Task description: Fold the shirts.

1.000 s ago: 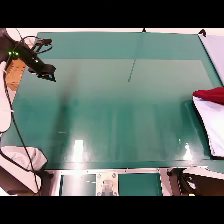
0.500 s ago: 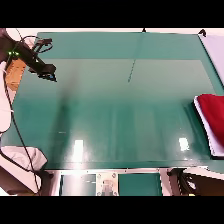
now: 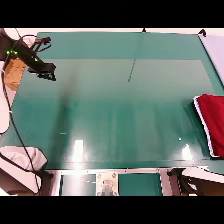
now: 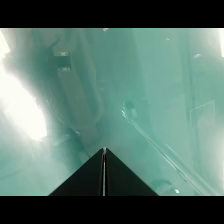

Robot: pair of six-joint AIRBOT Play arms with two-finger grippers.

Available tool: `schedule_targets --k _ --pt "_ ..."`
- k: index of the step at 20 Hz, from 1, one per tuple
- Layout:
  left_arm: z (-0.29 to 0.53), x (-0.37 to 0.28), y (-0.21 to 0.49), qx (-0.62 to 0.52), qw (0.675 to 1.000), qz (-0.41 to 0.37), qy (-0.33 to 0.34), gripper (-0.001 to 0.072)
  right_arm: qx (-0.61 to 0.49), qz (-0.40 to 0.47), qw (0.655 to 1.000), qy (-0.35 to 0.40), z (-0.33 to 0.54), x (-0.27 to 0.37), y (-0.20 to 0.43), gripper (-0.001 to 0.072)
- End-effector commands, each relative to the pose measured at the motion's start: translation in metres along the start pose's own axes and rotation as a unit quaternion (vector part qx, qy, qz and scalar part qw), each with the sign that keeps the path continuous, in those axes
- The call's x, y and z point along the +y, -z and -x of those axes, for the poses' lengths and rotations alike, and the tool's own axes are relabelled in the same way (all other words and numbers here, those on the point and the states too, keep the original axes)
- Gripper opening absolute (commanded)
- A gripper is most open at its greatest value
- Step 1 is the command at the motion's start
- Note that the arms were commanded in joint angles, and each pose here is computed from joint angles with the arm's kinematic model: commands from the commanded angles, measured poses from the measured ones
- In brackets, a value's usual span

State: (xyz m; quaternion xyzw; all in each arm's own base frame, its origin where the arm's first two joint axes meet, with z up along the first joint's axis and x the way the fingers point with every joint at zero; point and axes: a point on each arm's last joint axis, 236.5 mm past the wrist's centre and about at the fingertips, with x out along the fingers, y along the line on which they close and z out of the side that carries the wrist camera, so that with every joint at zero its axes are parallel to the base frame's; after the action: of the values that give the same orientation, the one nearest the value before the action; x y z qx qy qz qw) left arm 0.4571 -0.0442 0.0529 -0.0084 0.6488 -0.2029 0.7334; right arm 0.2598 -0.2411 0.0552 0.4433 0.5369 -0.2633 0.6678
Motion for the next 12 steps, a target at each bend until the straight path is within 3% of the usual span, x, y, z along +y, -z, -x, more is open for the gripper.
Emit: schedule_targets --k 1,5,9,12 --pt "0.008 -0.016 0.017 0.004 1.0 0.016 0.016 0.0019 -0.033 0.156 0.983 -0.095 0.006 0.124 0.028 0.0015" --pt "-0.003 -0.039 0.077 0.022 0.998 0.036 0.037 0.0019 0.0 0.304 0.945 -0.122 -0.03 0.19 0.142 0.0015" --pt "-0.019 -0.062 0.158 0.034 0.998 0.047 0.04 0.0019 0.079 0.395 0.907 -0.12 -0.084 0.181 0.271 0.0015" --pt "-0.024 -0.072 0.195 0.028 0.998 0.045 0.035 0.002 0.103 0.425 0.891 -0.122 -0.104 0.176 0.318 0.0015"
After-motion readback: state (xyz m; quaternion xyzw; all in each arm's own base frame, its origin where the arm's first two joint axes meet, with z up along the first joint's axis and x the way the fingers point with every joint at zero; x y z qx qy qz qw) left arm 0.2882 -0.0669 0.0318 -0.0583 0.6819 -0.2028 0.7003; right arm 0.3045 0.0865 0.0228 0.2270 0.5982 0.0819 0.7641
